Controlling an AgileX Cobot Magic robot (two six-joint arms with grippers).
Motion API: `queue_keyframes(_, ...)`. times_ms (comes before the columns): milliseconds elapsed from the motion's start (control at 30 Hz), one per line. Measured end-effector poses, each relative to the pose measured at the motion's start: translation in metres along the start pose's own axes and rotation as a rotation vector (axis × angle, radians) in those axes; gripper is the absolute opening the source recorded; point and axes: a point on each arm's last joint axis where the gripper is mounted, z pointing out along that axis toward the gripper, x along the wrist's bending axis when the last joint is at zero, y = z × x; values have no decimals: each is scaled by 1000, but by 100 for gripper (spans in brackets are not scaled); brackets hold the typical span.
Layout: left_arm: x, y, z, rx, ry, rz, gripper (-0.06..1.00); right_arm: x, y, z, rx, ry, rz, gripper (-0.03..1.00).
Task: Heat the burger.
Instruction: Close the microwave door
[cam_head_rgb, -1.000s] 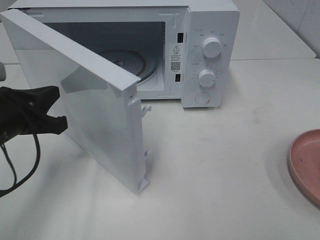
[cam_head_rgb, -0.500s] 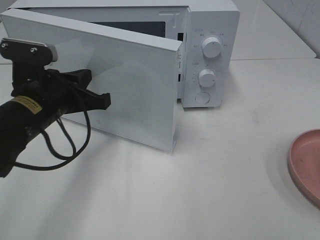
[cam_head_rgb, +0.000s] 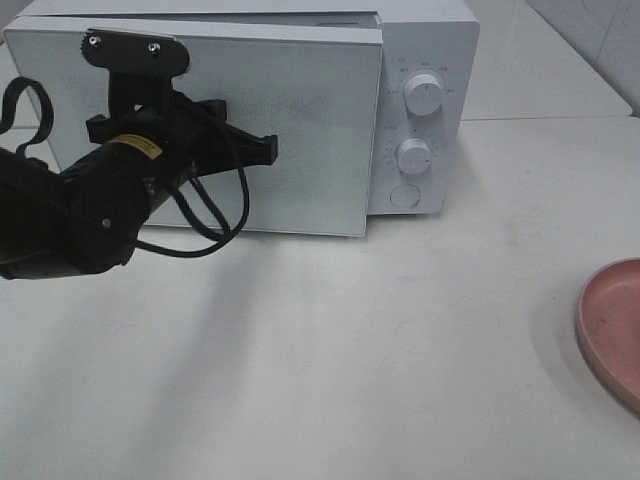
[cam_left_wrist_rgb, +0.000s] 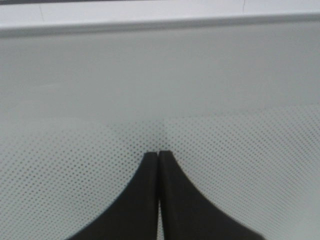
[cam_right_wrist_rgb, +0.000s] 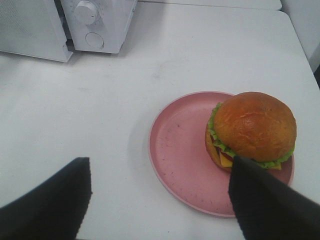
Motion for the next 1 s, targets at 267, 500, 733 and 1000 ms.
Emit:
queue_keyframes(267, -20, 0, 22, 63, -23, 26, 0, 0, 0, 0, 0, 0, 0, 76)
queue_keyframes(500, -30, -1, 38, 89, -24, 11, 0, 0, 0, 0, 0, 0, 0, 76)
queue_keyframes(733, -36, -2, 40, 115, -50, 47, 0, 0, 0, 0, 0, 0, 0, 76)
queue_keyframes(1000, -50, 8, 29, 139, -60, 58, 0, 0, 0, 0, 0, 0, 0, 76)
